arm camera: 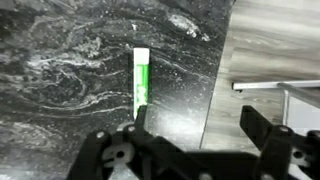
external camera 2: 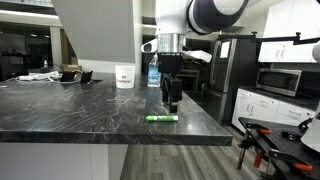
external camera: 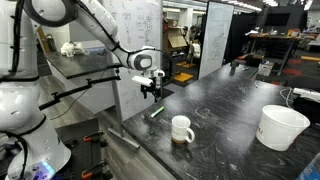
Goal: Pick up the pen from the table and put it in the mug cup.
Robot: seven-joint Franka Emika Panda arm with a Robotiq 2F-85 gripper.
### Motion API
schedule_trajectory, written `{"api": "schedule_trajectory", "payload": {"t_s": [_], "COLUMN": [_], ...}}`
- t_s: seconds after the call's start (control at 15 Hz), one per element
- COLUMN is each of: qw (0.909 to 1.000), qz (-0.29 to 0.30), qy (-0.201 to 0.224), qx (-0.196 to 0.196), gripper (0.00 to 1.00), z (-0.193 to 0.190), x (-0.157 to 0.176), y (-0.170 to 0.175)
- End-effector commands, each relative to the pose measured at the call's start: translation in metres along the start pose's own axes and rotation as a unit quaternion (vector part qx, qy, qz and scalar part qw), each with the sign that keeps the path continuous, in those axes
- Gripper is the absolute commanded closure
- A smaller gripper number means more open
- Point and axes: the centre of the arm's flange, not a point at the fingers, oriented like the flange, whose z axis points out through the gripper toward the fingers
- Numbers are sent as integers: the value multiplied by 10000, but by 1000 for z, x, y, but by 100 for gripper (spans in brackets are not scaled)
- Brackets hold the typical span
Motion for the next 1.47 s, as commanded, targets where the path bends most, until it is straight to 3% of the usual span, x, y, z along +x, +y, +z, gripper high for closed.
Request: {"api": "schedule_trajectory", "payload": {"t_s": [0.0, 0.67, 1.07, 1.4], "qw": [9998, 9994, 9991, 9988], "qz": [-162, -198, -194, -292], "qy": [-8, 47, 67, 55], "qx": [134, 263, 381, 398], "gripper": [0, 0, 8, 20], "z": [17, 38, 48, 59], "x": [16, 21, 31, 42], "y": [12, 41, 67, 76]}}
